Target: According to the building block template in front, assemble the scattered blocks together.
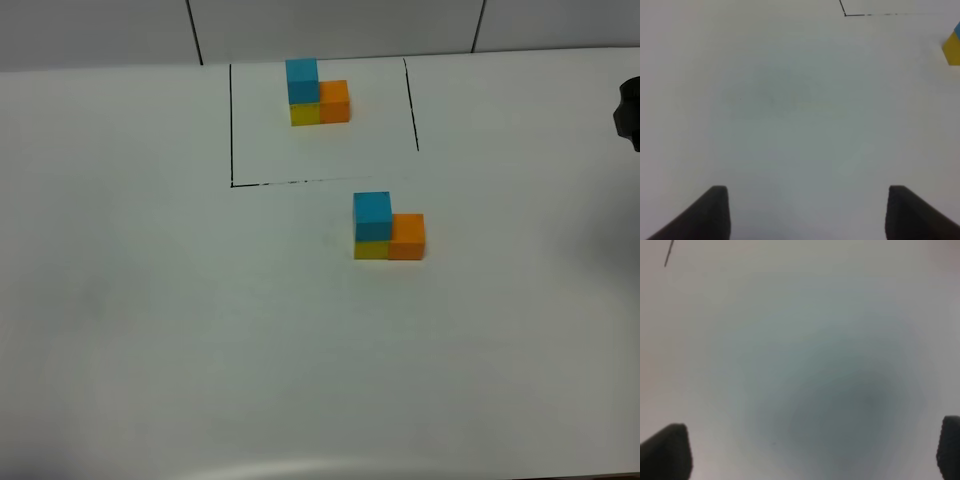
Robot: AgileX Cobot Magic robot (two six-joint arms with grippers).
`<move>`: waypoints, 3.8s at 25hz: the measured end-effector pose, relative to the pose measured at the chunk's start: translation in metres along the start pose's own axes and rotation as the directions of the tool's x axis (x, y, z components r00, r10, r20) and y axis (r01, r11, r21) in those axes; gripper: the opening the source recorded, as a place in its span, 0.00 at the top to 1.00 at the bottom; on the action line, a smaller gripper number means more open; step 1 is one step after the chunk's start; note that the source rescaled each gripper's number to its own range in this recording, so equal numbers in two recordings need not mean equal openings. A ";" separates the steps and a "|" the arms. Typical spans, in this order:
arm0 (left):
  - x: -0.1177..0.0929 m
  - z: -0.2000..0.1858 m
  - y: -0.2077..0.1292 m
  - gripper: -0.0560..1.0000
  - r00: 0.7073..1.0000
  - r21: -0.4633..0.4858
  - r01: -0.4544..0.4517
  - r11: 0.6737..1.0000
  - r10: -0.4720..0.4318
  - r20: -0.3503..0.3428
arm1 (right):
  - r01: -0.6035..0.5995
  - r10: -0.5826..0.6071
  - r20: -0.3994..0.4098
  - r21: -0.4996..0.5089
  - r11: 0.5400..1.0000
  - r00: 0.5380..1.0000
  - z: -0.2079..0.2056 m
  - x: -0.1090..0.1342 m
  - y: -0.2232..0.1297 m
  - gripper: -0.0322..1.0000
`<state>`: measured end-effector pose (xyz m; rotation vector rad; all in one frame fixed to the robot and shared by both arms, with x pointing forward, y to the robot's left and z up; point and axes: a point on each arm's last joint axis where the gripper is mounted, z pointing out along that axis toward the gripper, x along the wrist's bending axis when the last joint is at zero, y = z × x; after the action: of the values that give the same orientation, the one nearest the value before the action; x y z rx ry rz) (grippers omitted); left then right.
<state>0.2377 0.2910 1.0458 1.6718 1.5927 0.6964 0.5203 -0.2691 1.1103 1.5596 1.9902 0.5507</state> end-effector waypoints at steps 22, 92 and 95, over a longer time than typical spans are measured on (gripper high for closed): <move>0.000 0.000 0.000 0.57 1.000 0.000 0.000 1.000 0.000 0.000 | -0.189 0.218 0.072 -0.286 0.939 0.973 -0.114 -0.013 -0.090 0.00; 0.000 0.000 0.000 0.57 1.000 0.000 0.000 1.000 0.000 0.000 | -0.299 0.305 -0.048 -0.396 0.868 0.951 -0.140 0.030 -0.258 0.23; 0.000 0.000 0.000 0.57 1.000 0.000 0.000 1.000 0.000 0.000 | -0.299 0.305 -0.048 -0.396 0.868 0.951 -0.140 0.030 -0.258 0.23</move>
<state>0.2377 0.2910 1.0458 1.6718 1.5927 0.6964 0.2325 -0.3013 1.0528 1.6061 1.4991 0.9977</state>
